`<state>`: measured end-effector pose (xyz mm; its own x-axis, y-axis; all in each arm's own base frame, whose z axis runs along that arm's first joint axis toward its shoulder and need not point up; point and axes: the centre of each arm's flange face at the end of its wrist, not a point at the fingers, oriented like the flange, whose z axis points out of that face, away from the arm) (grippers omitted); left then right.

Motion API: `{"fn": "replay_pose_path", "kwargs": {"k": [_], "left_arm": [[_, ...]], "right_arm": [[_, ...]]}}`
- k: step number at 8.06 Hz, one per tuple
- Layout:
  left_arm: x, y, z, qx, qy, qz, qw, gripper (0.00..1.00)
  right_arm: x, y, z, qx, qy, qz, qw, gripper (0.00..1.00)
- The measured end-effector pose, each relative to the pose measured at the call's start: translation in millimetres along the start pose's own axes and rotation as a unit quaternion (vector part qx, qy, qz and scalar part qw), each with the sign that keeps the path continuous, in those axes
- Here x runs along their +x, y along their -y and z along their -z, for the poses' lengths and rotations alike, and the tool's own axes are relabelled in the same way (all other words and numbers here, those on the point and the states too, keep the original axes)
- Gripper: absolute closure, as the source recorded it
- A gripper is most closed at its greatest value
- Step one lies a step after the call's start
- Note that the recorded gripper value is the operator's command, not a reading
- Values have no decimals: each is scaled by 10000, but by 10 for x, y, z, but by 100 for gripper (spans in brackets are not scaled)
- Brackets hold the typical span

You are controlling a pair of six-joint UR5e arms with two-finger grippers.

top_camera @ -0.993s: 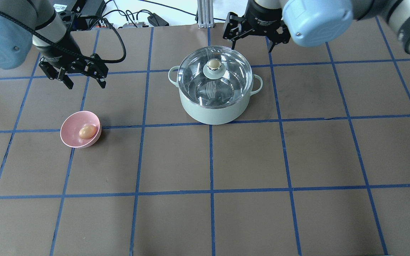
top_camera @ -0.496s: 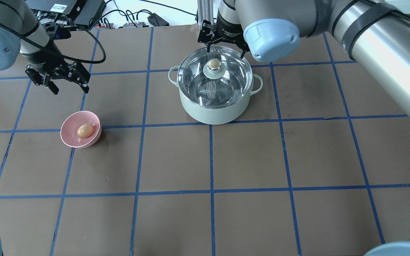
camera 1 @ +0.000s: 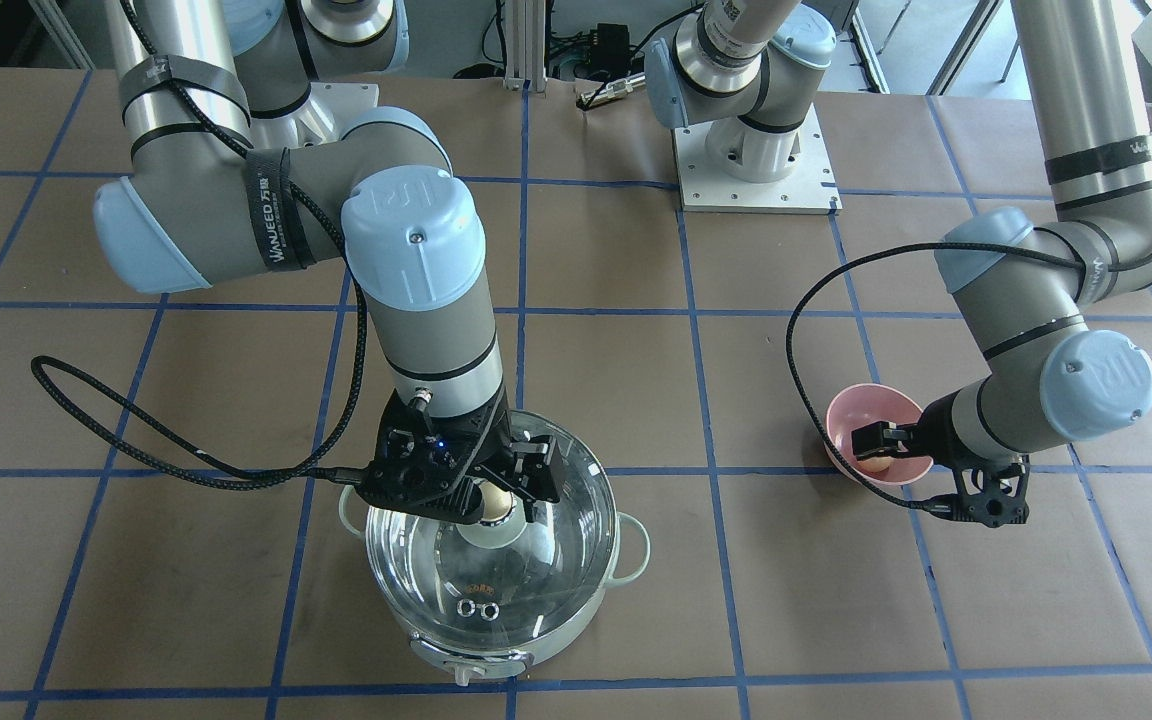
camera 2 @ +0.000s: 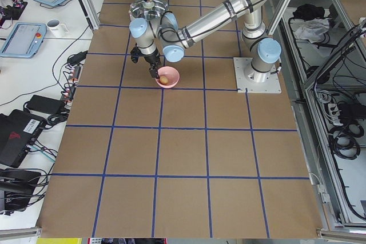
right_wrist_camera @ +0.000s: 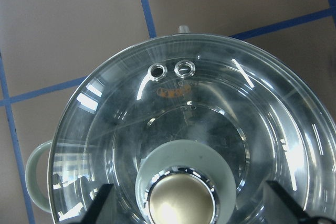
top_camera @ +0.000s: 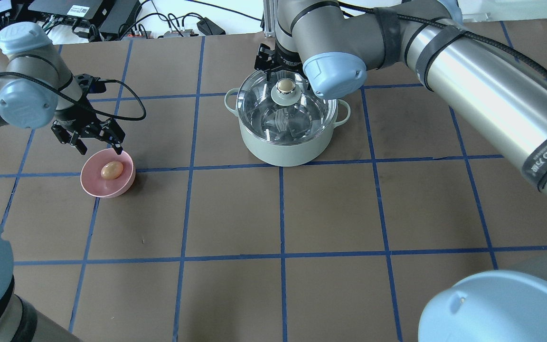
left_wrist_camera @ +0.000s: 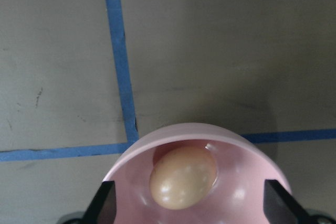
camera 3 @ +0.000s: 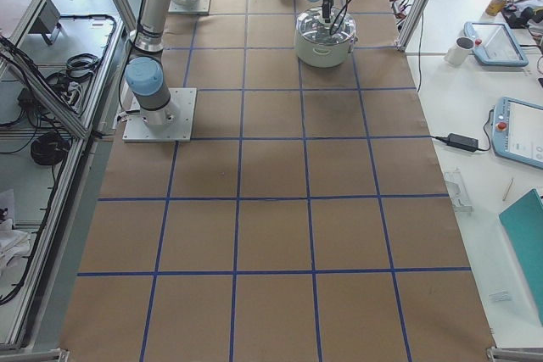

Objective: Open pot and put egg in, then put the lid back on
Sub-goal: 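Lift the glass lid aside with the right gripper while the left grasps the egg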

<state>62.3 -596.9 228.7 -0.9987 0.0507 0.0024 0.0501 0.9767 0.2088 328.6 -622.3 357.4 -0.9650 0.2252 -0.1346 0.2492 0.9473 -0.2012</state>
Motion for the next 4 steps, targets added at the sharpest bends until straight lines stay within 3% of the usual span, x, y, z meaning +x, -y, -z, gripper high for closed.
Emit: {"fn": "replay_pose_path", "kwargs": {"k": [1,2,3,4], "left_arm": [[7,-4,-125,-59,-22,-63,10000,0],[7,-9,-181,-95,-22,-116,9999,0],[-2,-27,-184,-114,-12,-160,9998,0],[-9,-58,-168,-173,-21,-189,9997,1]], "right_arm": [[-8,-1,-54,-8,-4,-9,10000,11],[-10,-5,-89,-23,-9,-23,10000,27],[-11,-7,-105,-32,-11,-35,10000,61],[-12,-10,-111,-39,-8,-43,10000,83]]}}
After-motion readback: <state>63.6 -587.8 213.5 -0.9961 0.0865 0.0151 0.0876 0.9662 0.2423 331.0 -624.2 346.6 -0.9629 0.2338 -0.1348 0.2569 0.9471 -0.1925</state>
